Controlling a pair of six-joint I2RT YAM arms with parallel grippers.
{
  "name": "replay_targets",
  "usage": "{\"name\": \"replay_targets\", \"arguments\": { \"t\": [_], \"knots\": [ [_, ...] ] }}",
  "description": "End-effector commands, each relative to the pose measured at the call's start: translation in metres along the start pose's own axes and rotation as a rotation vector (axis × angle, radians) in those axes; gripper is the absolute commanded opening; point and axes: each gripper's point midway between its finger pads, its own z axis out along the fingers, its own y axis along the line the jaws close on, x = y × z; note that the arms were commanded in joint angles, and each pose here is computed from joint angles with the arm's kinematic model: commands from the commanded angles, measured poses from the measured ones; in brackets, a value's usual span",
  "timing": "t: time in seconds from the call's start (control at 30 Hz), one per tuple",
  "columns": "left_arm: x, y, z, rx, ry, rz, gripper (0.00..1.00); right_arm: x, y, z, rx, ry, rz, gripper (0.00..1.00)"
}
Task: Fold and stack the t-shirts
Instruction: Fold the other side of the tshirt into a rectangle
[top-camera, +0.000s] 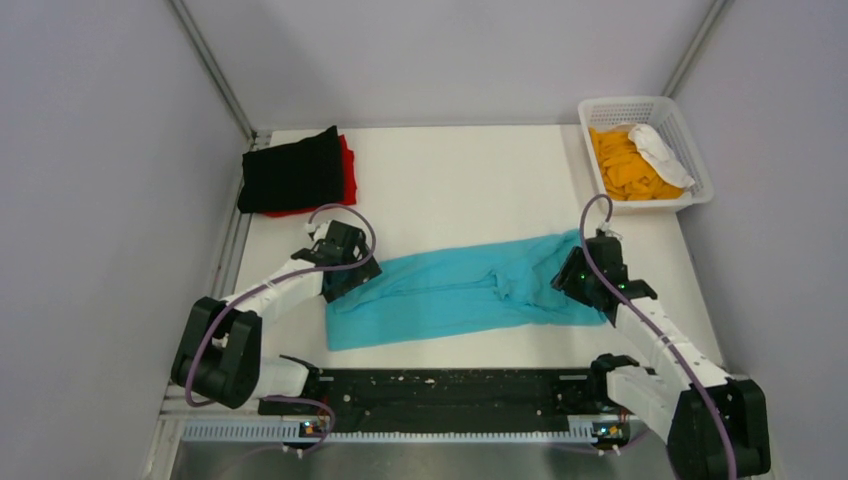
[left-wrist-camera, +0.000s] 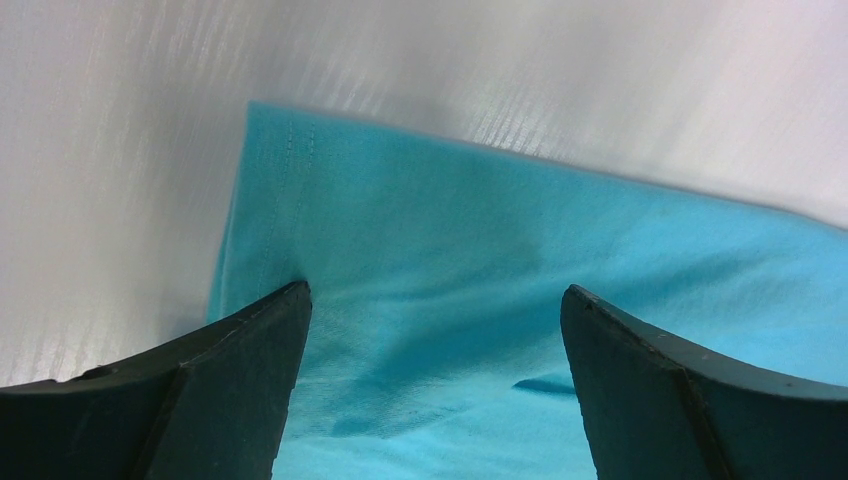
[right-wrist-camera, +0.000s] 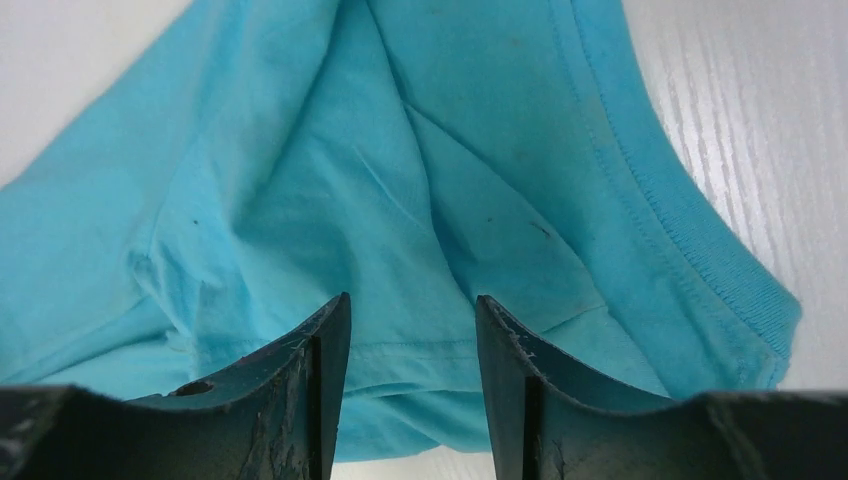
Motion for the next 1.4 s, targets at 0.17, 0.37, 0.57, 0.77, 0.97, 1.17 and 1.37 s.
{"name": "replay_targets", "arguments": {
  "t": [0.17, 0.37, 0.57, 0.77, 0.97, 1.17, 1.37],
  "knots": [
    [0.003, -0.004, 0.002, 0.02, 0.016, -0.007, 0.99, 0.026, -0.005, 0.003, 0.017, 0.132, 0.013, 0.42],
    [0.002, -0.005, 0.003, 0.029, 0.013, -0.01, 0.99, 0.037, -0.024, 0.001, 0.093, 0.143, 0.006, 0.41],
    [0.004, -0.006, 0.004, 0.034, 0.02, -0.011, 0.99, 0.042, -0.006, 0.002, -0.019, 0.172, 0.007, 0.32],
    [0.003, -0.005, 0.001, 0.031, 0.013, -0.011, 0.99, 0.026, -0.002, -0.002, -0.011, 0.123, 0.012, 0.0],
    [0.001, -0.001, -0.001, 0.018, -0.003, -0.018, 0.99, 0.011, -0.007, -0.031, 0.059, 0.103, 0.025, 0.0],
    [0.002, -0.001, 0.001, 0.018, 0.005, -0.02, 0.99, 0.019, -0.011, -0.044, 0.078, 0.128, 0.074, 0.0],
    [0.001, 0.0, -0.001, 0.009, 0.002, -0.021, 0.99, 0.029, -0.025, -0.037, 0.17, 0.16, 0.128, 0.08]
  ]
}}
